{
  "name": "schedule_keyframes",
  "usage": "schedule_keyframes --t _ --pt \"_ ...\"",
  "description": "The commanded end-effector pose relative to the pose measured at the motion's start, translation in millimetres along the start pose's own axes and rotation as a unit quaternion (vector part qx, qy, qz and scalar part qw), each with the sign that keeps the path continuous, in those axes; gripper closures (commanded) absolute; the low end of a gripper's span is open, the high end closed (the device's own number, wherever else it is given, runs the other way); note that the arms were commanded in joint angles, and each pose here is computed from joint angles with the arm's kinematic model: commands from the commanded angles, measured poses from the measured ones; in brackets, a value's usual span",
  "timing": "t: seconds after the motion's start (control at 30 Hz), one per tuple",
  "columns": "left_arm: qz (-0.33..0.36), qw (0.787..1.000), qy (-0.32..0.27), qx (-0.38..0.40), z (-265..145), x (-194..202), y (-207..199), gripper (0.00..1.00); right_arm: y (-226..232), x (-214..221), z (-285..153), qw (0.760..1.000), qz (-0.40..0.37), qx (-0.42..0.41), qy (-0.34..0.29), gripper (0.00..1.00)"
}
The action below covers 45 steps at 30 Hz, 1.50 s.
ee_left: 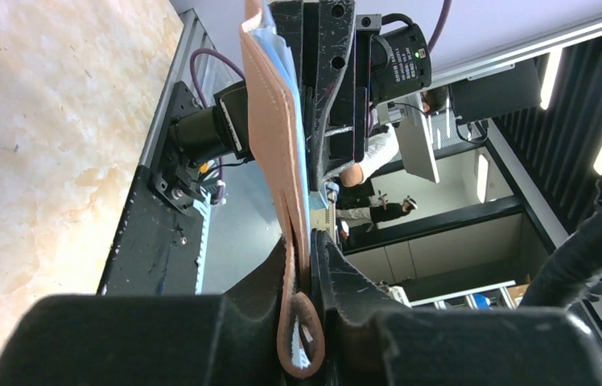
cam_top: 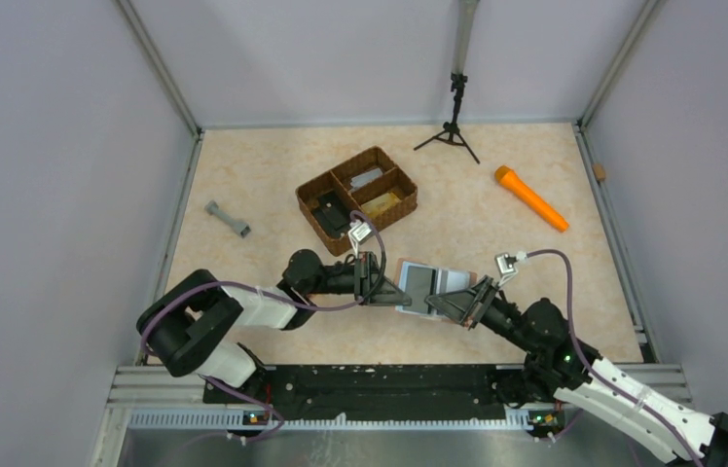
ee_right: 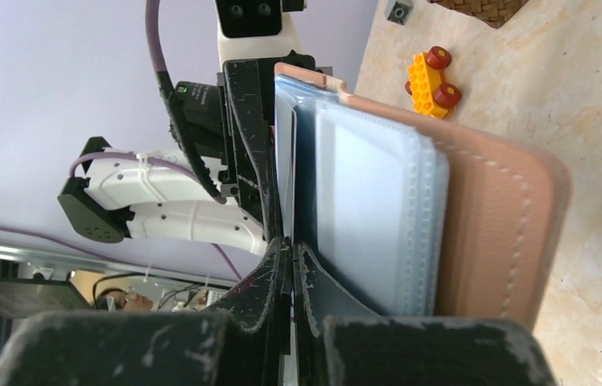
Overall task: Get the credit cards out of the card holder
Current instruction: Remove the credit card from the card holder.
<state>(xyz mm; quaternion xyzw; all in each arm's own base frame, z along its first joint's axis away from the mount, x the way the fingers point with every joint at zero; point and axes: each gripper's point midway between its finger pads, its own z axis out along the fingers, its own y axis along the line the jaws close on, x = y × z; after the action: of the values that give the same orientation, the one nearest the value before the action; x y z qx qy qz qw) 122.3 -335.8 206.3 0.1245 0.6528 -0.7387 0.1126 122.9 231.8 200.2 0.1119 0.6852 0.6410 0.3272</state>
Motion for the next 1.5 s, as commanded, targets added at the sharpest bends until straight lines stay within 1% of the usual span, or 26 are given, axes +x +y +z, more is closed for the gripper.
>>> schedule_keyframes --t 0.0,0.07,0.13,0.17,0.2,0.23,0.27,0.37,0.43,0.47,0.5,0.53,0.57,0.6,0.63,0.67,0.93,1.0,1.17,1.23,1.3,1.4,1.47 --pt "0.041 0.998 0.006 0.040 -3 1 -20 0.81 16 -15 0 0.999 0.004 -0.026 -0.034 1.00" --pt "0.044 0.998 0.004 0.041 -4 1 -21 0.79 15 -15 0 0.999 0.004 -0.023 -0.034 1.00" --pt "0.047 0.998 0.002 0.042 -4 1 -22 0.82 15 -14 0 0.999 0.002 -0.021 -0.033 1.00" --pt "0.049 0.998 0.002 0.043 -4 1 -23 0.85 14 -14 0 0.999 0.001 -0.019 -0.031 1.00" --pt "0.050 0.998 0.001 0.043 -5 1 -23 0.93 14 -14 0 0.999 0.000 -0.018 -0.030 1.00" --pt "0.051 0.998 0.001 0.044 -5 1 -24 1.00 14 -14 0 0.999 -0.001 -0.018 -0.030 0.97" --pt "0.052 0.998 0.000 0.044 -5 1 -24 1.00 14 -14 -1 0.999 -0.001 -0.017 -0.031 0.94" --pt "0.054 0.998 -0.001 0.046 -6 2 -25 1.00 15 -14 -1 0.999 -0.006 -0.021 -0.030 0.76" --pt "0.055 0.997 -0.002 0.047 -6 1 -26 1.00 15 -14 -2 0.999 -0.007 -0.021 -0.030 0.69" --pt "0.056 0.997 -0.003 0.049 -6 1 -27 1.00 16 -14 -2 0.999 -0.008 -0.023 -0.031 0.67" --pt "0.057 0.997 -0.003 0.050 -6 1 -28 1.00 17 -15 -2 0.999 -0.007 -0.025 -0.032 0.66" --pt "0.058 0.997 -0.003 0.051 -7 1 -28 1.00 18 -16 -3 0.999 -0.008 -0.027 -0.035 0.69" --pt "0.058 0.997 -0.004 0.051 -7 1 -29 1.00 18 -16 -3 0.999 -0.007 -0.028 -0.037 0.74" --pt "0.058 0.997 -0.004 0.051 -7 1 -29 1.00 18 -17 -3 0.999 -0.006 -0.029 -0.039 0.82" --pt "0.059 0.997 -0.004 0.051 -6 1 -29 1.00 19 -17 -3 0.999 -0.006 -0.030 -0.041 0.88" --pt "0.059 0.997 -0.003 0.052 -6 1 -30 1.00 19 -18 -3 0.999 -0.006 -0.030 -0.042 0.90" --pt "0.062 0.996 -0.006 0.056 -7 1 -32 1.00 23 -24 -7 0.997 -0.004 -0.042 -0.059 0.93" --pt "0.064 0.996 -0.006 0.060 -7 1 -34 1.00 21 -25 -8 0.997 -0.001 -0.038 -0.063 1.00" --pt "0.064 0.996 -0.005 0.064 -6 0 -35 1.00 22 -25 -10 0.997 -0.001 -0.039 -0.063 1.00" --pt "0.064 0.996 -0.004 0.065 -6 0 -36 1.00 22 -24 -9 0.997 -0.001 -0.040 -0.059 0.90" --pt "0.065 0.996 -0.005 0.066 -6 0 -36 1.00 22 -22 -8 0.998 -0.005 -0.040 -0.053 0.84" --pt "0.067 0.995 -0.005 0.070 -6 0 -38 1.00 22 -20 -5 0.998 -0.007 -0.040 -0.048 0.81" --pt "0.068 0.995 -0.005 0.071 -6 -1 -39 1.00 23 -19 -4 0.998 -0.008 -0.043 -0.045 0.83"
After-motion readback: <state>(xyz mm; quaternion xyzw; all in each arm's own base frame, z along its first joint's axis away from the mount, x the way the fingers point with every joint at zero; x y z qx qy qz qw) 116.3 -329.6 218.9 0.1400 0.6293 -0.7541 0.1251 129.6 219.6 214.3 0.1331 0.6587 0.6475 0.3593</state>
